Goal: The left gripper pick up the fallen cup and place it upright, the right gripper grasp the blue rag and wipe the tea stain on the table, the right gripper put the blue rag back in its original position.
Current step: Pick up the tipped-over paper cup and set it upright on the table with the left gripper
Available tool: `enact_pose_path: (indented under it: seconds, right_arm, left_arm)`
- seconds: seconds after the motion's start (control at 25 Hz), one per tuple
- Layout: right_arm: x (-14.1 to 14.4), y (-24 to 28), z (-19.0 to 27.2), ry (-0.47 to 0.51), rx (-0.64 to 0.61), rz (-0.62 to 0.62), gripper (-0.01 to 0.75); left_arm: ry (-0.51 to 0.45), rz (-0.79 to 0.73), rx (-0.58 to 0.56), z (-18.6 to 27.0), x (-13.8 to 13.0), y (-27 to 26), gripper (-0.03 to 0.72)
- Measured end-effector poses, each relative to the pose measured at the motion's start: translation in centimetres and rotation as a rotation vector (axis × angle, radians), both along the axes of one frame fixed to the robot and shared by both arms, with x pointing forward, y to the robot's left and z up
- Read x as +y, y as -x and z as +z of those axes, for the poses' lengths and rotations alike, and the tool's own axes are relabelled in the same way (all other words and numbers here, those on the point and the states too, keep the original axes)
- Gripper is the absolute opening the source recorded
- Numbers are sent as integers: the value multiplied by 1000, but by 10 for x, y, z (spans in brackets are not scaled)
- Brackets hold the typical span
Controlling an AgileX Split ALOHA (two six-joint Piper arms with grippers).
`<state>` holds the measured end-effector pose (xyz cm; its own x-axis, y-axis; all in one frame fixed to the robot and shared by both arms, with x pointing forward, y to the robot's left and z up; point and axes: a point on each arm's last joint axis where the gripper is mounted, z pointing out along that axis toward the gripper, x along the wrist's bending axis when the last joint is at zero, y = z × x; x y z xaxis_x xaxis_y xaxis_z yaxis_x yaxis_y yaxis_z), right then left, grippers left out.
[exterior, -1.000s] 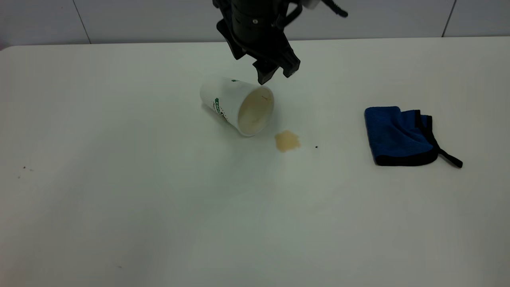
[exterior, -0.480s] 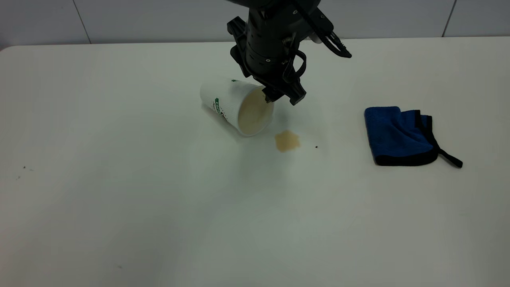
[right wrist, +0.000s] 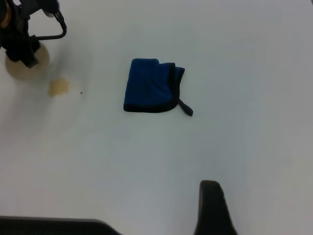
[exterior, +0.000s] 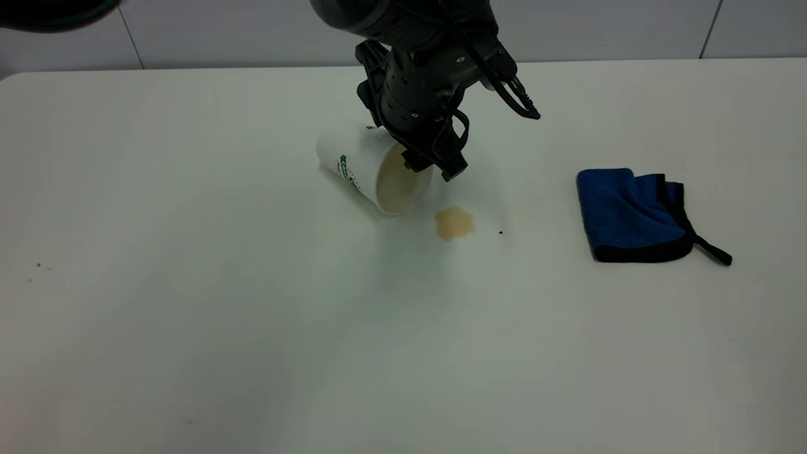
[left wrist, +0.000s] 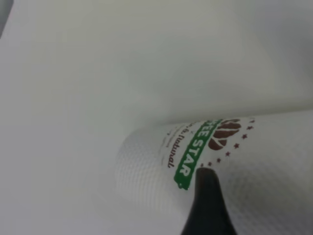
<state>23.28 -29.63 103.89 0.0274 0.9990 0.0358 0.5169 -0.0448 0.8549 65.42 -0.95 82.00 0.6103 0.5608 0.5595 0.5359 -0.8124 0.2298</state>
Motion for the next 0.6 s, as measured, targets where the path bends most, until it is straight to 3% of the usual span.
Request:
enact_pose_path:
  seconds: [0.2,0.6]
  right_arm:
    - [0,0,0,0,0,0,534]
    - [0,0,0,0,0,0,534]
  left_arm:
    - [-13,21,-63,-4,2,-4,582]
    - [-44,62,-70,-19,7,-3,555]
